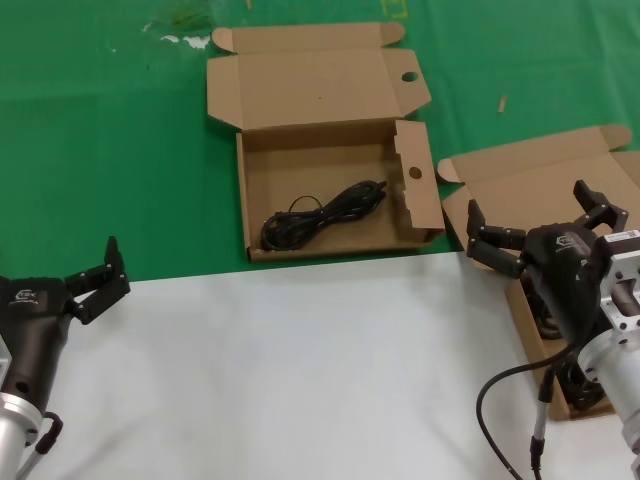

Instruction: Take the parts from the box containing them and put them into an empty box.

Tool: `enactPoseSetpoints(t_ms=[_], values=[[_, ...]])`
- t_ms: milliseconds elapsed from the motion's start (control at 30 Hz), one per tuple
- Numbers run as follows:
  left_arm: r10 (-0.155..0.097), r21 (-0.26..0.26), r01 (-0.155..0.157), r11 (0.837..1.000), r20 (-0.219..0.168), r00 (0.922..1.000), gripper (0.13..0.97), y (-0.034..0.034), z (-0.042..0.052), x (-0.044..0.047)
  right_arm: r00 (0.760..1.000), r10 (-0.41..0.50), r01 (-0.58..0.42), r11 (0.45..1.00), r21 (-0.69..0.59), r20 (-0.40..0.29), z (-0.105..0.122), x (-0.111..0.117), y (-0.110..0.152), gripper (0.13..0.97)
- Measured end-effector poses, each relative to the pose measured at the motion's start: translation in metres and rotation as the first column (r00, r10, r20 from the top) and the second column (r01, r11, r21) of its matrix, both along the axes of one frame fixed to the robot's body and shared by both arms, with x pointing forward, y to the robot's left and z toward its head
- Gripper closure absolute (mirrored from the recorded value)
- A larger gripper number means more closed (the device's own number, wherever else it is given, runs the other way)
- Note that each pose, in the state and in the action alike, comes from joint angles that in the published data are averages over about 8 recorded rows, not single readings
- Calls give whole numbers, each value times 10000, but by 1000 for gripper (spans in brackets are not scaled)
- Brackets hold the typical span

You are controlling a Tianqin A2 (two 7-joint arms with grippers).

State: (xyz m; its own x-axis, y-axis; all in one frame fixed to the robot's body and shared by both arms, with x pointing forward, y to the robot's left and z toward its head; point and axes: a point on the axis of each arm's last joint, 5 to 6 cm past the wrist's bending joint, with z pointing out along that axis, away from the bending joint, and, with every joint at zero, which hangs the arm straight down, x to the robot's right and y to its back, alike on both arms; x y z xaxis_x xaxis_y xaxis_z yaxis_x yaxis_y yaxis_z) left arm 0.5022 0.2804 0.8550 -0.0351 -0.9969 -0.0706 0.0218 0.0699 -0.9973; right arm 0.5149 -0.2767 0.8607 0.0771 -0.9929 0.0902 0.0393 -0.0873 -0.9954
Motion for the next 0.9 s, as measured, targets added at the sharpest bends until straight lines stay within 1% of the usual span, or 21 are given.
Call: enactPoseSetpoints(t_ms=[900], values=[[0, 0, 0, 10000, 0, 10000, 132, 0, 0, 0, 10000, 0, 0, 10000, 0, 0, 0, 0, 0, 130]])
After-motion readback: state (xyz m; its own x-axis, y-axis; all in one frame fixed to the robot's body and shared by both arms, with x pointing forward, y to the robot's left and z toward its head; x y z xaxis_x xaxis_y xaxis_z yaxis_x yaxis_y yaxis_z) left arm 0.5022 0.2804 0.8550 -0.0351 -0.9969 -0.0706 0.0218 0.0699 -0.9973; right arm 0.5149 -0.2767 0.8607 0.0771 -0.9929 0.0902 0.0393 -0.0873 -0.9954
